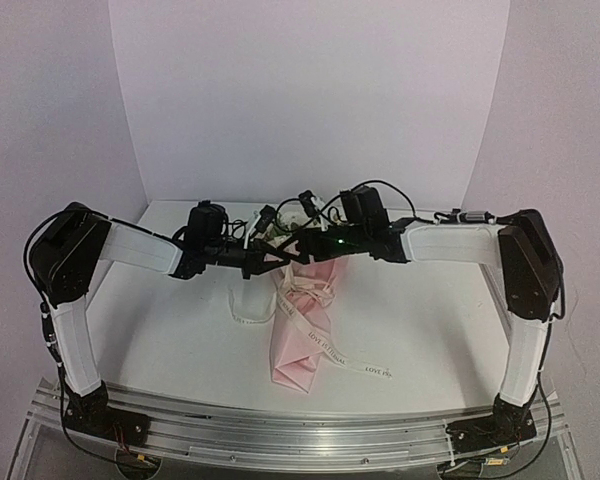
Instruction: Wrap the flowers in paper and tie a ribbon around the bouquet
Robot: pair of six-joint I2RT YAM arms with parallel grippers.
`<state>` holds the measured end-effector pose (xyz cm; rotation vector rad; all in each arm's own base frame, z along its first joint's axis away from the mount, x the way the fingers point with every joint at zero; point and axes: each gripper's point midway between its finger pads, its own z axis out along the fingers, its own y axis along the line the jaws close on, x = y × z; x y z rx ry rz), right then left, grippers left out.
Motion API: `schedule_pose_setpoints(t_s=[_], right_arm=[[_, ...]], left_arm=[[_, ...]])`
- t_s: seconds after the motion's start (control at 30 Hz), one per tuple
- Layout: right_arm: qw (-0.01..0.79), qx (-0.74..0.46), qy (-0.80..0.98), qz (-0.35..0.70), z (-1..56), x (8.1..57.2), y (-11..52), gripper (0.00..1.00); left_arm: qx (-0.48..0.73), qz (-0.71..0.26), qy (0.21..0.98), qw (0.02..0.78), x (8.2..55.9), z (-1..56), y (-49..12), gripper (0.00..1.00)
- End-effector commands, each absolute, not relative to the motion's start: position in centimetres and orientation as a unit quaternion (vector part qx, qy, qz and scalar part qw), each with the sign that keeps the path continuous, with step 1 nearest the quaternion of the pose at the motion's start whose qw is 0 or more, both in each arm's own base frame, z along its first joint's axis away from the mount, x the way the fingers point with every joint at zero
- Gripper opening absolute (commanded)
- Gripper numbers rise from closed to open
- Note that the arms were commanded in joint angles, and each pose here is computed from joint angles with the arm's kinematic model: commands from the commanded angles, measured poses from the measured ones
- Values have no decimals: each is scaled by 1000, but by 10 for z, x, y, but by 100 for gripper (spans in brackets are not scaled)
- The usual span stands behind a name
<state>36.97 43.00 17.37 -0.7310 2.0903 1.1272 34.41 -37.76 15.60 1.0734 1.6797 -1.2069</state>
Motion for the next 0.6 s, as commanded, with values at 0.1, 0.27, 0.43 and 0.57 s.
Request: schedule_pose_setpoints(t_s=[0.1,0.27,0.43,0.57], right_arm=[[350,-298,831,312,173,299,420,72],[316,-312,845,298,142,290,436,50],[334,-316,847,269,138,304,438,60],[330,-322,846,268,132,306,442,53]], left_arm=[[408,-492,654,405,343,167,-372,0],[407,-496,654,402,344,167,-373,0],[408,-496,653,401,342,167,-372,0],[408,-497,653,401,341,166,-372,0]])
